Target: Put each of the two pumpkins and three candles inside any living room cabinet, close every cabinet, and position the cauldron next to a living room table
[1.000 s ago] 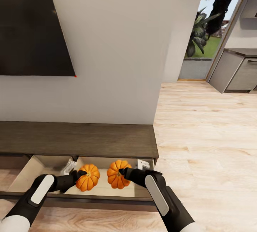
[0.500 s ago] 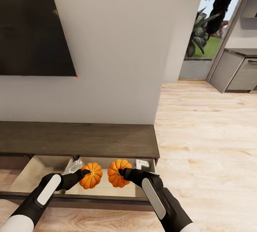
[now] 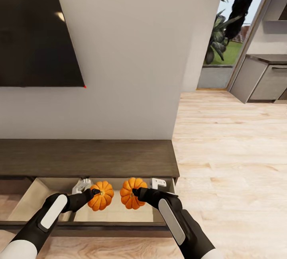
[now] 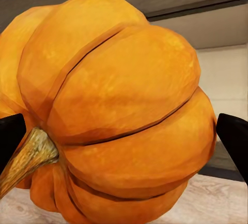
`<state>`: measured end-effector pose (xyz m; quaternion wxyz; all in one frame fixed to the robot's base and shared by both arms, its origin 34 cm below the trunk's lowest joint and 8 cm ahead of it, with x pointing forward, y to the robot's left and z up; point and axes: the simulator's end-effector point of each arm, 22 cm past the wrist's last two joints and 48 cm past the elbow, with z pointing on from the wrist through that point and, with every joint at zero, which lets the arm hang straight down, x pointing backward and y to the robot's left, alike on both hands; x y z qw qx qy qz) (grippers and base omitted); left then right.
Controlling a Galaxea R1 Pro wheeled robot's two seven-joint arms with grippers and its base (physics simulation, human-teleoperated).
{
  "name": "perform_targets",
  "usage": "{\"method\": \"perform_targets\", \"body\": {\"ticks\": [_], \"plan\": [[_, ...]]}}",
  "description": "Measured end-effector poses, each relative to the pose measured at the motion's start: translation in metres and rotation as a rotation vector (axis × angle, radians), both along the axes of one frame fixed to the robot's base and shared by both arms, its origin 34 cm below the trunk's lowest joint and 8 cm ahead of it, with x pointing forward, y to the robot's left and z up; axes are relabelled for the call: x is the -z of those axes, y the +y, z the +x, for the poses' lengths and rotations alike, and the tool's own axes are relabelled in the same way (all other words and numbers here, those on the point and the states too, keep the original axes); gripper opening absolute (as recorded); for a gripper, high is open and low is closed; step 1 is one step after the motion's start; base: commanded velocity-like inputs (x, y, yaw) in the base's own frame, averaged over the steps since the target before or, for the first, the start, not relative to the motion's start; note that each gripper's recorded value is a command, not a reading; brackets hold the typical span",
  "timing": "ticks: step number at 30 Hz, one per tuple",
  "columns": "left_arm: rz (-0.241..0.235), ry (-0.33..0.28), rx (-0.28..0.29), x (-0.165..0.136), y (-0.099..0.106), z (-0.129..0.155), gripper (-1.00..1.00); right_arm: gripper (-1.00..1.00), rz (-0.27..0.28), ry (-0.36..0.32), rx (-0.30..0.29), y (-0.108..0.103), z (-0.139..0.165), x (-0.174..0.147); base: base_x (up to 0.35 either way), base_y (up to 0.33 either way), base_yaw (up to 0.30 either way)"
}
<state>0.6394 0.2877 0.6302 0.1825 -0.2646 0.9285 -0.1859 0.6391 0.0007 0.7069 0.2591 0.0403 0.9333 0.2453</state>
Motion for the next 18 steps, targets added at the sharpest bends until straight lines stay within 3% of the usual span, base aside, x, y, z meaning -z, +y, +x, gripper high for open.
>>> {"method": "perform_targets", "body": {"ticks": [12,18], "plan": [[0.000,-0.001,-0.001,0.000,0.001,0.000,-1.00,-1.00,0.000,-0.003,0.003,0.000,0.001,0.000,0.059,0.023,0.000],[-0.001,0.000,0.002,0.000,-0.001,0.000,-1.00,-1.00,-0.013,0.017,0.014,-0.004,-0.005,0.015,0.003,0.001,0.000]]}}
